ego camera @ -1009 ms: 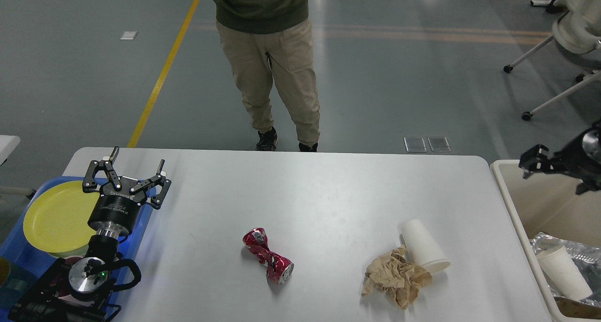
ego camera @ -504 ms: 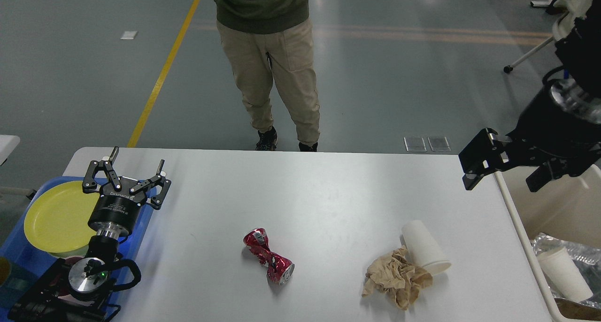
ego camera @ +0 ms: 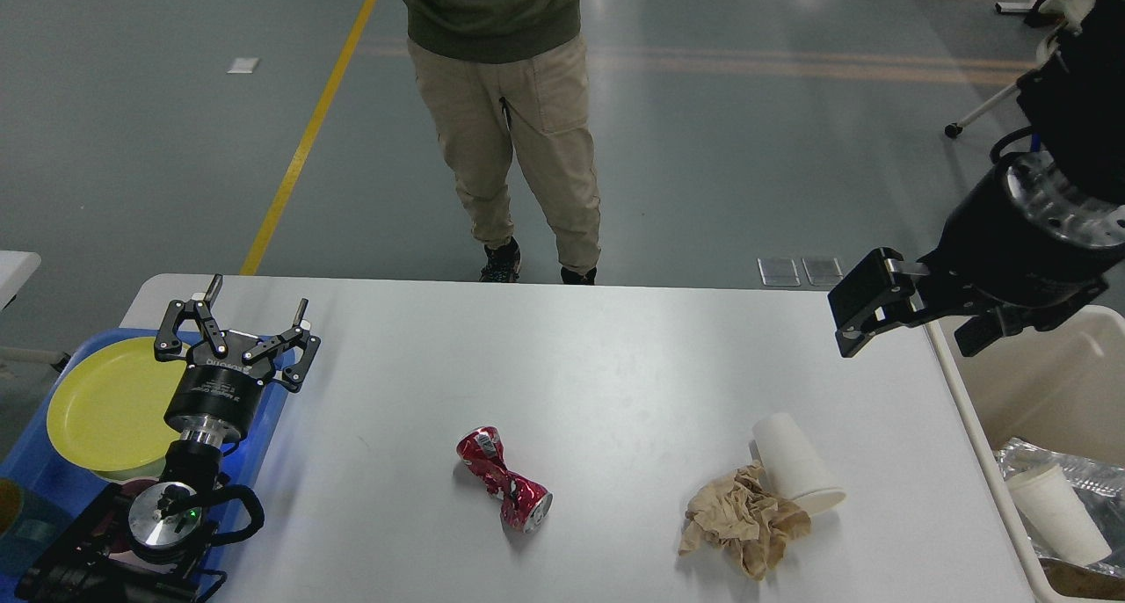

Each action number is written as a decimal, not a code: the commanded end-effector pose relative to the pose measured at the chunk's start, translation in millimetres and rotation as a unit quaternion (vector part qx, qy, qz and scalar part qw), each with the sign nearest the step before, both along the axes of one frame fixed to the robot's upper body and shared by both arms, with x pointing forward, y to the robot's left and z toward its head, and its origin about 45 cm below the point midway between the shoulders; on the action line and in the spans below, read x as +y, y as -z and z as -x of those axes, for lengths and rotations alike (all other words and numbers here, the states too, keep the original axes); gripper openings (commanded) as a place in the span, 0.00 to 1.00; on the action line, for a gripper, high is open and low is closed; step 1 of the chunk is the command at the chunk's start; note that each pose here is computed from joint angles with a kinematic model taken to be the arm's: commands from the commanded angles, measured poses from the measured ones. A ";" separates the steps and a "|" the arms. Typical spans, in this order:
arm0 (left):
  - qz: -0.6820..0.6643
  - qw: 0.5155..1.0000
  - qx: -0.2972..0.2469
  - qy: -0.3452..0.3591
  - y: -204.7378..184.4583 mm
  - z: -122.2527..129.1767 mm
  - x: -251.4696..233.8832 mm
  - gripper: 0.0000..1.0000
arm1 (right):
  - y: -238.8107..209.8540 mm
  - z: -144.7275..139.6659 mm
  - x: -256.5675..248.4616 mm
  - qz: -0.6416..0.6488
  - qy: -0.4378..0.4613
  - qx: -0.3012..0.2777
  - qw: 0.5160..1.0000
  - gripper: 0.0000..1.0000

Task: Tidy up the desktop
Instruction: 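Raise the right gripper up out of the bin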

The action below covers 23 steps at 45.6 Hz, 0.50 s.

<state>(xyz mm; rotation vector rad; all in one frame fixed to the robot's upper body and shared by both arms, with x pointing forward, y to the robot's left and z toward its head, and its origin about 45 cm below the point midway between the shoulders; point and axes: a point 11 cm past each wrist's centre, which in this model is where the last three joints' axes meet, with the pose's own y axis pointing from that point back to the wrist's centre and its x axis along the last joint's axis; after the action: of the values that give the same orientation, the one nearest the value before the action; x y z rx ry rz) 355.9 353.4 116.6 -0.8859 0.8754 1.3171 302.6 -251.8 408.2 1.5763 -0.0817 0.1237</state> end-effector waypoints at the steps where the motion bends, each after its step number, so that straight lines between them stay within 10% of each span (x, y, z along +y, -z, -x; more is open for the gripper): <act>1: 0.000 1.000 0.000 0.000 0.0 0.0 0.0 0.96 | 22.5 -10.9 -3.3 0.008 0.010 -0.021 1.000 1.00; 23: 0.000 1.000 0.000 0.000 0.0 0.0 0.0 0.96 | 185.5 -22.2 -43.1 0.051 0.042 -0.030 0.997 0.97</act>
<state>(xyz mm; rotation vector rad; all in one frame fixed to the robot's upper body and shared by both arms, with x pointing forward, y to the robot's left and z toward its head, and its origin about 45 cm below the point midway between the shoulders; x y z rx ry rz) 355.9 353.4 116.6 -0.8857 0.8755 1.3173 327.4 -291.2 262.6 1.4726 -0.2109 0.1183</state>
